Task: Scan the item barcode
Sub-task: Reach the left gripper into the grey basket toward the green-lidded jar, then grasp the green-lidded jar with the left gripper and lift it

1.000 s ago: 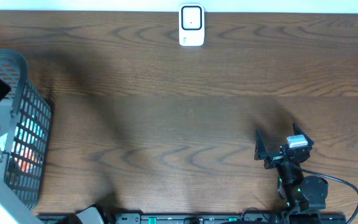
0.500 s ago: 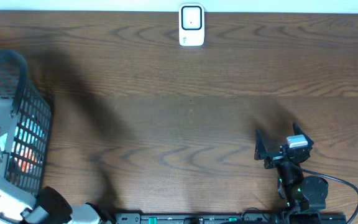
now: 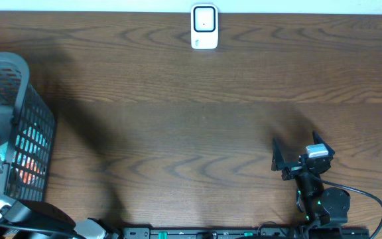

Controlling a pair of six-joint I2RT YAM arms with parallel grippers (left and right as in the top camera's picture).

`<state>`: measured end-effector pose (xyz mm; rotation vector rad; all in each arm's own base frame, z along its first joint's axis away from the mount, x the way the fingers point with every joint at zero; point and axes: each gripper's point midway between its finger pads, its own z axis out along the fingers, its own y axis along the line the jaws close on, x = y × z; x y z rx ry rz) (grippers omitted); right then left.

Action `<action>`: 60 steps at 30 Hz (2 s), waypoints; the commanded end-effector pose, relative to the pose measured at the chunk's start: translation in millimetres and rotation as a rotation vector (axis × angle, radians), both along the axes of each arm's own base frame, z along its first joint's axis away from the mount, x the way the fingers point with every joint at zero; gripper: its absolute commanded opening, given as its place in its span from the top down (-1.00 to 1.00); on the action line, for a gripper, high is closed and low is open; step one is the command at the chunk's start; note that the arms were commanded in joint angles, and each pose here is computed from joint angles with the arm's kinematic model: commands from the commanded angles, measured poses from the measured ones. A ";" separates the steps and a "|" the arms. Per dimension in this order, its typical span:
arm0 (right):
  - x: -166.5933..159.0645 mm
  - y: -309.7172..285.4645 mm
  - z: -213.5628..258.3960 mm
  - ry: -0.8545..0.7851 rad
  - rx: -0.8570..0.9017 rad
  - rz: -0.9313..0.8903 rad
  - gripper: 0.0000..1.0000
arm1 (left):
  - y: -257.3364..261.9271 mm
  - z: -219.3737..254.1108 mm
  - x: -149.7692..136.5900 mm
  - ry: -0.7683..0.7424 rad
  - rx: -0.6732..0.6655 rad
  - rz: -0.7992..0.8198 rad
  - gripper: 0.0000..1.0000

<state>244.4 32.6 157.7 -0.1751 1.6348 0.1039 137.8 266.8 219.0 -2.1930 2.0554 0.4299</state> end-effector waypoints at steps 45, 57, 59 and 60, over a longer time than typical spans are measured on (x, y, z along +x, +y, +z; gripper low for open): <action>-0.1 1.1 -1.6 0.004 -0.009 0.004 -0.98 | 23.0 -167.3 -13.3 0.001 -0.125 0.115 -0.96; -0.1 1.1 -1.6 0.004 -0.009 0.004 -0.98 | 26.0 -173.8 -21.8 0.014 -0.146 0.118 -0.48; -0.1 1.1 -1.6 0.004 -0.009 0.004 -0.98 | 26.0 -171.1 -24.4 0.013 -0.148 0.126 -0.39; -0.1 1.1 -1.6 0.004 -0.009 0.004 -0.99 | 26.6 -169.0 -24.5 0.010 -0.147 0.128 -0.37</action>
